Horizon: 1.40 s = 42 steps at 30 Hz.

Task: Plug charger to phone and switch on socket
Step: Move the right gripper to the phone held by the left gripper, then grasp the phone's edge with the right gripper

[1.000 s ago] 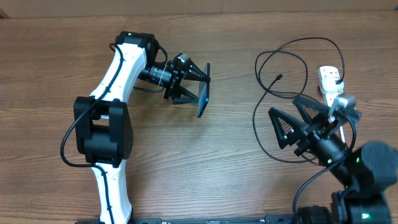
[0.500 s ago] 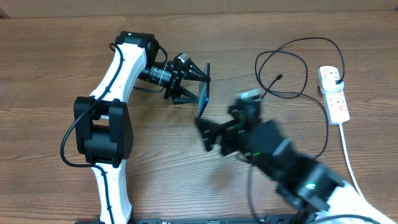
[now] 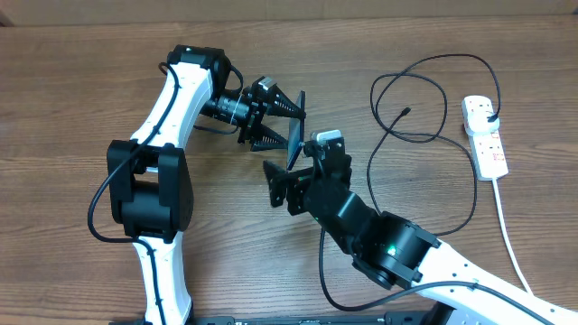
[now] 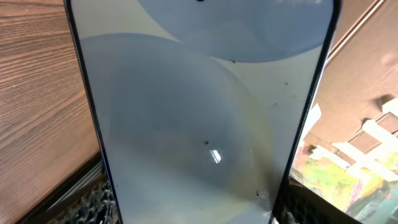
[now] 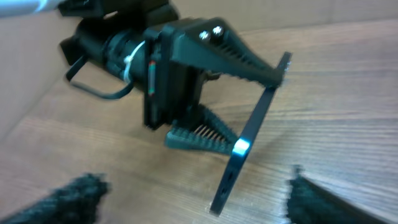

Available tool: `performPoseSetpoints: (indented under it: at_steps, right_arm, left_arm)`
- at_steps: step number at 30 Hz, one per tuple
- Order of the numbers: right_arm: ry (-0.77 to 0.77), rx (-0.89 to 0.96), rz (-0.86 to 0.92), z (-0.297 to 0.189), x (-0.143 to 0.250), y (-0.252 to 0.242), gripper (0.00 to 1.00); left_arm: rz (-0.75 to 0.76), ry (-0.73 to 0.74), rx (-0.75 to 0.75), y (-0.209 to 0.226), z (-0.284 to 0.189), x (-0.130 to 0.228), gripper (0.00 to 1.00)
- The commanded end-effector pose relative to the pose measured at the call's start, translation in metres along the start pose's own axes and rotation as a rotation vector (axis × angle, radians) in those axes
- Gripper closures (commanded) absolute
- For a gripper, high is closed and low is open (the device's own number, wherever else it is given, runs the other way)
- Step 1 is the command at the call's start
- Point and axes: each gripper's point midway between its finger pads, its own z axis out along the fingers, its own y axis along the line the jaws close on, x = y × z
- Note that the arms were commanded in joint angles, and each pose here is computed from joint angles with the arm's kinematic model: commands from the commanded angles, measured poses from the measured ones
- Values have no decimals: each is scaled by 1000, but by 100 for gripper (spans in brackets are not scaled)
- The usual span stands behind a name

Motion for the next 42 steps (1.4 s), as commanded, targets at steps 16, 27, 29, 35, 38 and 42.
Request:
performPoseSetpoints:
  at_steps: [16, 27, 29, 35, 38, 42]
  right_arm:
    - [-128, 232, 198, 57, 0, -36, 23]
    - [-131, 147, 259, 66, -6, -25, 32]
    - [-117, 149, 254, 69, -2, -25, 33]
    - [-110, 157, 249, 72, 1, -26, 35]
    - [-110, 157, 248, 72, 1, -27, 40]
    - [-110, 157, 249, 72, 1, -26, 48]
  left_arm:
    - [23, 9, 53, -16, 0, 1, 30]
    - [24, 9, 53, -15, 0, 1, 30]
    - [24, 9, 53, -15, 0, 1, 30]
    - [24, 9, 53, -15, 0, 1, 30]
    - [28, 7, 53, -15, 0, 1, 29]
    - [37, 5, 54, -16, 0, 0, 29]
